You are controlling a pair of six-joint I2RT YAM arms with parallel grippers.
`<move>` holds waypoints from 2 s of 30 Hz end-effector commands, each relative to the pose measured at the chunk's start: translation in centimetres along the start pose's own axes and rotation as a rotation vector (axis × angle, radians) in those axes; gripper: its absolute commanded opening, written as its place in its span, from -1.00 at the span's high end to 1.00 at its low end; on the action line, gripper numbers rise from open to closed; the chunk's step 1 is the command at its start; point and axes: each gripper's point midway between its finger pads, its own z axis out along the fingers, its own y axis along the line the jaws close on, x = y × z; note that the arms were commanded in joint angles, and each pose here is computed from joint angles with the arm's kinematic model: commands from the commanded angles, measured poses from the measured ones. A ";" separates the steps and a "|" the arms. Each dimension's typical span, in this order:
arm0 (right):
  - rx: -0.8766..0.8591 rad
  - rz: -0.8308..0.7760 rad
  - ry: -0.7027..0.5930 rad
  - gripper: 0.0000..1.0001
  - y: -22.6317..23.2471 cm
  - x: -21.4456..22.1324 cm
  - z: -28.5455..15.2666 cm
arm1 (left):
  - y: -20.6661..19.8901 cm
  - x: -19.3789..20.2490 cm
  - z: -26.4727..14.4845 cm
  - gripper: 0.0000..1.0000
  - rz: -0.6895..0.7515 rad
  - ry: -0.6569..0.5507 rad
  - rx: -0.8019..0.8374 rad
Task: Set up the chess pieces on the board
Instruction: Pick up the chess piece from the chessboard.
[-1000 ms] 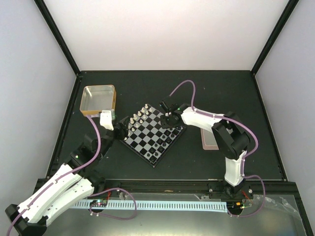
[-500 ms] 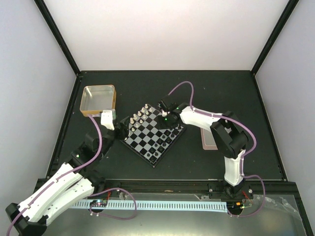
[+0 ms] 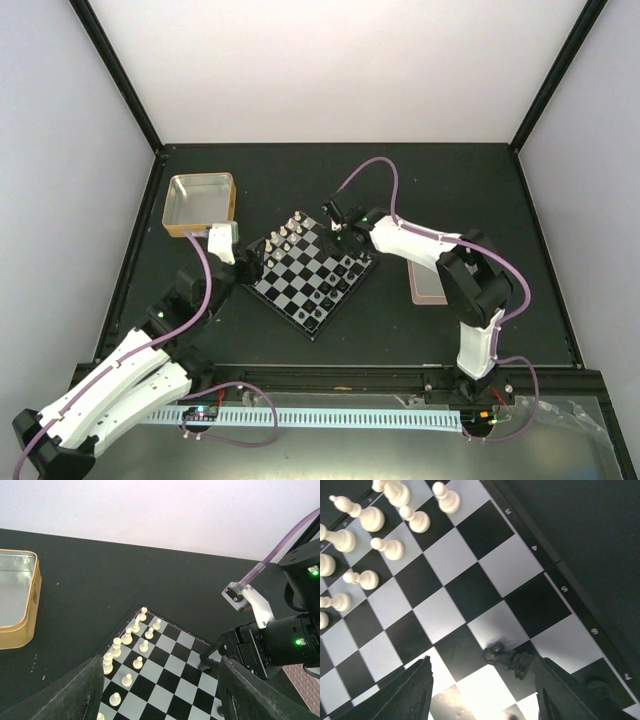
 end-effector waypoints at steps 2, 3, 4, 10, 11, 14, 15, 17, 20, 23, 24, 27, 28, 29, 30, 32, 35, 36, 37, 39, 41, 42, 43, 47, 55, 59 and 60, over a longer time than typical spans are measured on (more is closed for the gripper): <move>0.077 -0.065 -0.061 -0.17 -1.0 -1.9 0.0 | -0.2 -0.6 0.1 -0.29 -0.009 -0.008 0.006; 0.081 -0.071 -0.054 -0.18 -1.1 -1.8 0.3 | -0.2 -0.5 0.1 -0.29 -0.009 -0.006 0.006; 0.081 -0.075 -0.049 -0.19 -1.1 -1.8 0.5 | -0.2 -0.5 0.1 -0.29 -0.011 -0.006 0.006; 0.066 -0.095 0.022 -0.22 -1.0 -0.5 2.0 | -0.3 -0.4 0.2 -0.30 -0.017 0.001 0.009; 0.061 -0.100 0.036 -0.21 -1.0 -0.2 2.2 | -0.3 -0.4 0.3 -0.30 -0.015 0.004 0.009; 0.046 -0.103 0.072 -0.22 -0.8 0.5 2.6 | -0.4 -0.3 0.4 -0.30 -0.015 0.009 0.009; 0.040 -0.101 0.084 -0.21 -0.8 0.8 2.7 | -0.4 -0.2 0.4 -0.30 -0.015 0.011 0.009; 0.030 -0.099 0.107 -0.22 -0.7 1.3 2.8 | -0.4 -0.2 0.5 -0.30 -0.014 0.013 0.010; 0.008 -0.089 0.154 -0.20 -0.4 2.2 2.9 | -0.4 -0.1 0.6 -0.29 -0.014 0.016 0.009; -0.009 -0.073 0.170 -0.15 -0.1 2.5 2.5 | -0.4 0.0 0.6 -0.30 -0.012 0.020 0.007; -0.018 -0.066 0.172 -0.14 0.1 2.6 2.4 | -0.4 0.0 0.6 -0.30 -0.013 0.020 0.006; -0.054 -0.055 0.184 -0.11 0.8 2.8 2.1 | -0.4 0.0 0.7 -0.30 -0.014 0.021 0.007; -0.070 -0.057 0.185 -0.10 1.1 2.8 2.1 | -0.4 0.0 0.7 -0.29 -0.015 0.021 0.008; -0.093 -0.065 0.188 -0.10 1.6 2.9 2.0 | -0.5 0.0 0.7 -0.29 -0.015 0.022 0.009; -0.109 -0.073 0.190 -0.09 1.9 3.0 2.0 | -0.5 0.0 0.7 -0.29 -0.014 0.022 0.010; -0.118 -0.083 0.197 -0.07 2.1 3.2 2.2 | -0.5 0.0 0.7 -0.30 -0.015 0.021 0.011; -0.102 -0.093 0.206 -0.02 1.8 3.5 2.6 | -0.5 0.0 0.7 -0.29 -0.017 0.021 0.011; -0.092 -0.098 0.207 0.00 1.7 3.6 2.7 | -0.5 0.0 0.7 -0.30 -0.015 0.021 0.010; -0.078 -0.104 0.206 0.04 1.5 3.7 2.8 | -0.5 0.0 0.7 -0.29 -0.015 0.022 0.009; -0.051 -0.123 0.203 0.08 1.3 3.8 2.8 | -0.5 0.1 0.7 -0.29 -0.015 0.024 0.010; -0.026 -0.143 0.206 0.17 1.2 4.0 2.9 | -0.5 0.1 0.8 -0.30 -0.015 0.024 0.009; -0.018 -0.151 0.209 0.20 1.2 4.1 3.0 | -0.5 0.1 0.8 -0.29 -0.014 0.025 0.009; -0.008 -0.158 0.211 0.24 1.1 4.1 3.2 | -0.5 0.1 0.8 -0.29 -0.015 0.025 0.010; 0.043 -0.197 0.211 0.33 0.9 4.2 3.4 | -0.6 0.1 0.9 -0.30 -0.015 0.025 0.012; 0.089 -0.222 0.192 0.60 0.7 3.7 4.0 | -0.6 0.2 1.0 -0.29 -0.016 0.031 0.013; 0.059 -0.222 0.130 0.66 1.3 2.8 3.2 | -0.6 0.3 1.1 -0.30 -0.023 0.037 0.013; 0.046 -0.230 0.098 0.66 1.6 2.2 2.7 | -0.6 0.4 1.1 -0.30 -0.026 0.039 0.012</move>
